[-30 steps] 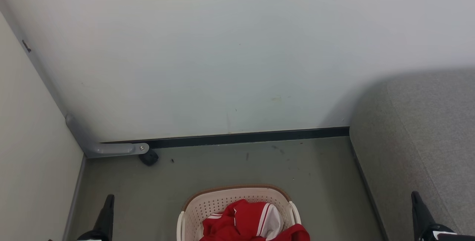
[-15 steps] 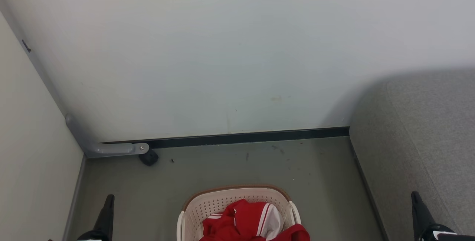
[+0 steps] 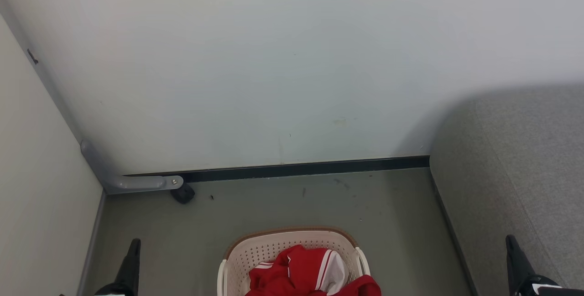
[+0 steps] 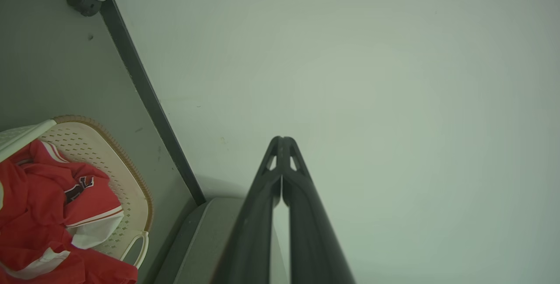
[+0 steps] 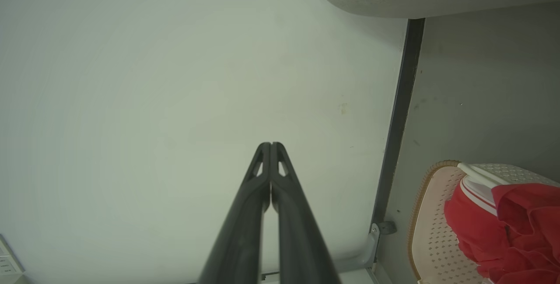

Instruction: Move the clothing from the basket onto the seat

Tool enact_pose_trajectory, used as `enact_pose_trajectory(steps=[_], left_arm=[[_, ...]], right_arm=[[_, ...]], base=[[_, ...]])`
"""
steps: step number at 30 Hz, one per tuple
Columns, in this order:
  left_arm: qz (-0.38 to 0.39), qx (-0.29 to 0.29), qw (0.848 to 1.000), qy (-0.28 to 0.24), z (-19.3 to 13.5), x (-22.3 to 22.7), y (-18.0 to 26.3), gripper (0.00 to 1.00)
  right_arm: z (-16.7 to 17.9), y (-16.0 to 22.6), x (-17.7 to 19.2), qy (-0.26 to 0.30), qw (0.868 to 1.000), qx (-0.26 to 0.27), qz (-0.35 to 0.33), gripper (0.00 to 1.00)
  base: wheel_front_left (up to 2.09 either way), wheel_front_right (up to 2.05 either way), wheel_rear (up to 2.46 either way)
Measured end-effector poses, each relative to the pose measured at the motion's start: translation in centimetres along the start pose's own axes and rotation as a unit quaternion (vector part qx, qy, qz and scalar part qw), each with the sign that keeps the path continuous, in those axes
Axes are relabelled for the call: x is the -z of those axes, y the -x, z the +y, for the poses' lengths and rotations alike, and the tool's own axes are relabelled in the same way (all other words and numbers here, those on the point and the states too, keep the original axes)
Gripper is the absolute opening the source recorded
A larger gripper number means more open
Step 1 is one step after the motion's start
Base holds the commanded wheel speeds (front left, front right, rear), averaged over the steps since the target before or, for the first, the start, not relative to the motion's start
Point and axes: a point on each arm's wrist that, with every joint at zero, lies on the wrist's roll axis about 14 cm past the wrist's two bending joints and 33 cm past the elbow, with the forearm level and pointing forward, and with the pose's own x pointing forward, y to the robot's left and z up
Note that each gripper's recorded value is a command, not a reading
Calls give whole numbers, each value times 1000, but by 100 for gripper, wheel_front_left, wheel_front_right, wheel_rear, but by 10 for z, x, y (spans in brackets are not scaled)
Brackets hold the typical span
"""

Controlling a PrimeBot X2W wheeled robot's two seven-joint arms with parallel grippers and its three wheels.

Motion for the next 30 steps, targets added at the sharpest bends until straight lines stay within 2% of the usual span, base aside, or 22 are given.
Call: enact_pose_trajectory(steps=[29, 30], left_arm=[[0, 0, 1000, 0, 0, 0, 0, 0], [0, -6, 1000, 1, 4, 1, 1, 100]], right_arm=[[0, 0, 0, 0, 1000, 0, 0, 0], [-4, 1, 1, -1, 1000, 6, 0, 100]], base=[[0, 0, 0], [0, 0, 0]])
